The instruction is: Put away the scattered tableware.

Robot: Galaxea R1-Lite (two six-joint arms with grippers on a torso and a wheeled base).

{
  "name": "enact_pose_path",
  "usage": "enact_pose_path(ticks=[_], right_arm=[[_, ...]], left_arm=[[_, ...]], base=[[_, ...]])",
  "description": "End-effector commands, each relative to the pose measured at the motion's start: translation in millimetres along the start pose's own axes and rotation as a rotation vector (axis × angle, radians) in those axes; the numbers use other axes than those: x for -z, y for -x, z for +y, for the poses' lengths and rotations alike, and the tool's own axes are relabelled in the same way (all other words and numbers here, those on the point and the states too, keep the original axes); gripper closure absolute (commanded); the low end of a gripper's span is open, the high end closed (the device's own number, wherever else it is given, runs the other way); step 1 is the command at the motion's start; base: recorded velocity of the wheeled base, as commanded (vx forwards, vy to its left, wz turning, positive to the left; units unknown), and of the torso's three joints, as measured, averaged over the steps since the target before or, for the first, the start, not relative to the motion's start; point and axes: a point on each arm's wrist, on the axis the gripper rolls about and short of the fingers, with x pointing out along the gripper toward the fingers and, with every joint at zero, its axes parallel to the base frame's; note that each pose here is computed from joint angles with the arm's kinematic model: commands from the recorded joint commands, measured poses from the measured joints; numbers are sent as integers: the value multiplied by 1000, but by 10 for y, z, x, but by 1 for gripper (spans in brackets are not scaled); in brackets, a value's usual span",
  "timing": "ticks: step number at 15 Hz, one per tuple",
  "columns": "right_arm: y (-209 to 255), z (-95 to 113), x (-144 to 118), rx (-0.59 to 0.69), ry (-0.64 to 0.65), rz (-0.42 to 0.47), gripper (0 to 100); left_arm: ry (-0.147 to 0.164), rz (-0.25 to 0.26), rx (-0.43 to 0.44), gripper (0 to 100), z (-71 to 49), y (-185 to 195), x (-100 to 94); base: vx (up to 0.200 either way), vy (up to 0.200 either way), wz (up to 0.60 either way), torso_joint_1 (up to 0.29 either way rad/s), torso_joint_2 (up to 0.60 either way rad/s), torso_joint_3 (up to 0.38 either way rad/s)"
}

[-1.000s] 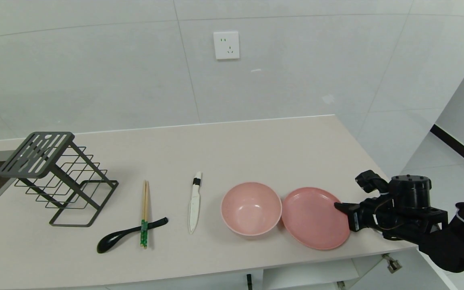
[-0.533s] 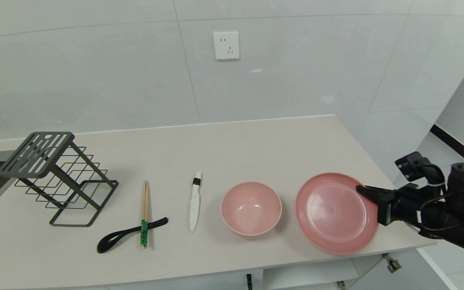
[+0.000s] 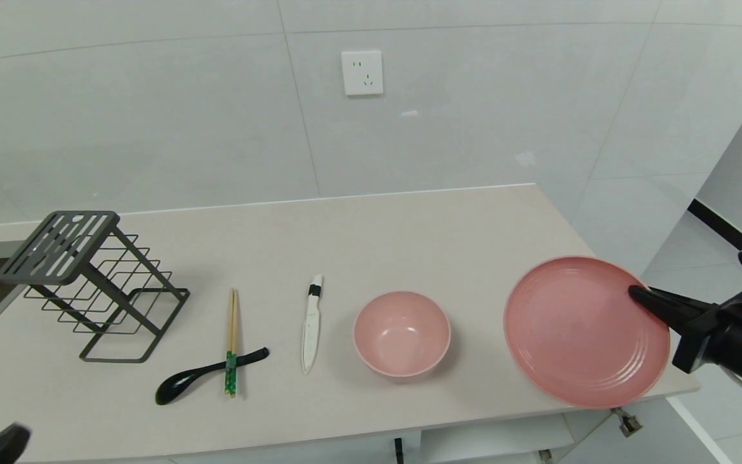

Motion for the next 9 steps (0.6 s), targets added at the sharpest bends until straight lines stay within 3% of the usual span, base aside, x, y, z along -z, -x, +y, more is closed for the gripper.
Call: enact_pose_path(ticks=[1, 3, 9], right_arm=[[263, -12, 22, 49, 7, -26, 100], [417, -21, -86, 85, 28, -99, 100], [613, 25, -80, 104, 44, -135, 100]], left_arm=[[72, 211, 202, 0, 235, -827, 90], [93, 288, 281, 0, 174, -1026, 190], [128, 423, 285, 0, 229, -1561, 295]], base=[[0, 0, 0, 0, 0, 0], [0, 0, 0, 0, 0, 0], [0, 0, 0, 0, 0, 0]])
